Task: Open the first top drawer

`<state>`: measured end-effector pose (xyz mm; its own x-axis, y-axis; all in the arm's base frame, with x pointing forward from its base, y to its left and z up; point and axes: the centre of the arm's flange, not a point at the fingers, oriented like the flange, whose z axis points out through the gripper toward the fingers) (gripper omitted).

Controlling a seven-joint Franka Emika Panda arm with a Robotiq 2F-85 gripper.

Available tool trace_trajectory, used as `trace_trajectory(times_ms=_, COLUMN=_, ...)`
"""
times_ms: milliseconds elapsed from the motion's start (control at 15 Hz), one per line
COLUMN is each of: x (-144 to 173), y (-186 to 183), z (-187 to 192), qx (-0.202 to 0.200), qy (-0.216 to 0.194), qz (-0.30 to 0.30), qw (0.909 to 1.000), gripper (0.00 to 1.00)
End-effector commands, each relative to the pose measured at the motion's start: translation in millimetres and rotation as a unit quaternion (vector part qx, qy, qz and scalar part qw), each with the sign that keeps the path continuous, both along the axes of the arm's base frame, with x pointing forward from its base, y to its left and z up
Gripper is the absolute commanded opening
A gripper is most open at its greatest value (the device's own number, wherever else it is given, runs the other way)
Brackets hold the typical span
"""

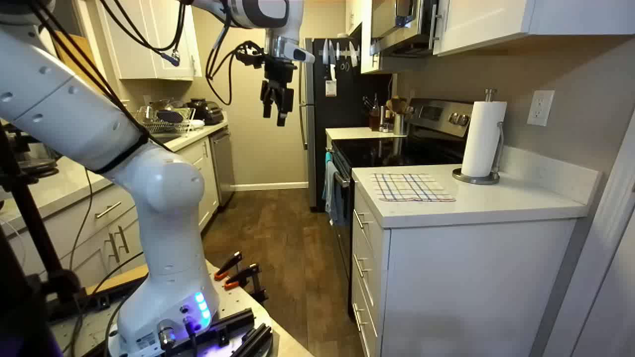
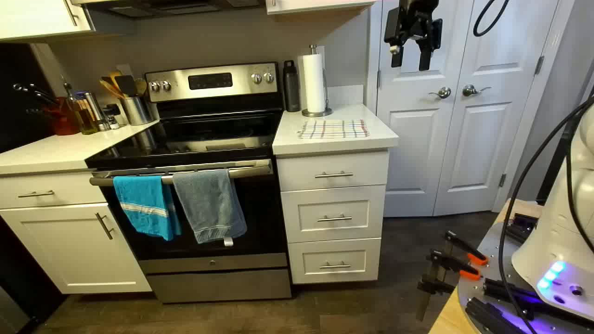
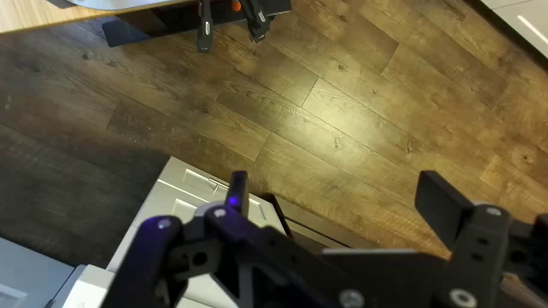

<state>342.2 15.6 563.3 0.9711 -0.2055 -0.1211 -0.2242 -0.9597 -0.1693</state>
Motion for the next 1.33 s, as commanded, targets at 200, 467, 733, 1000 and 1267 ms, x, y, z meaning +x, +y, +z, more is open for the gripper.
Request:
trace_trajectory(times_ms=200, x=0.0, y=0.0, z=0.0, qx=0.000, qy=0.000, qz=0.000, qw=1.0000, gripper=1.00)
trace_trajectory(times_ms=467, x=0.0, y=0.0, z=0.0, qx=0.000, qy=0.000, qz=0.000, qw=1.0000, gripper=1.00)
trace_trajectory(times_ms=733, x=0.0, y=0.0, z=0.0, qx=0.000, qy=0.000, qz=0.000, qw=1.0000, gripper=1.00)
trace_trajectory(times_ms=1000, x=17.2, y=12.9, z=-6.8, qx=-0.001, qy=-0.011, qz=0.007, qw=0.9999, gripper=1.00)
trace_trajectory(times_ms=1267, x=62.9, y=32.7, z=-31.2, qx=-0.022, qy=-0.034, qz=0.009, qw=0.9991, gripper=1.00)
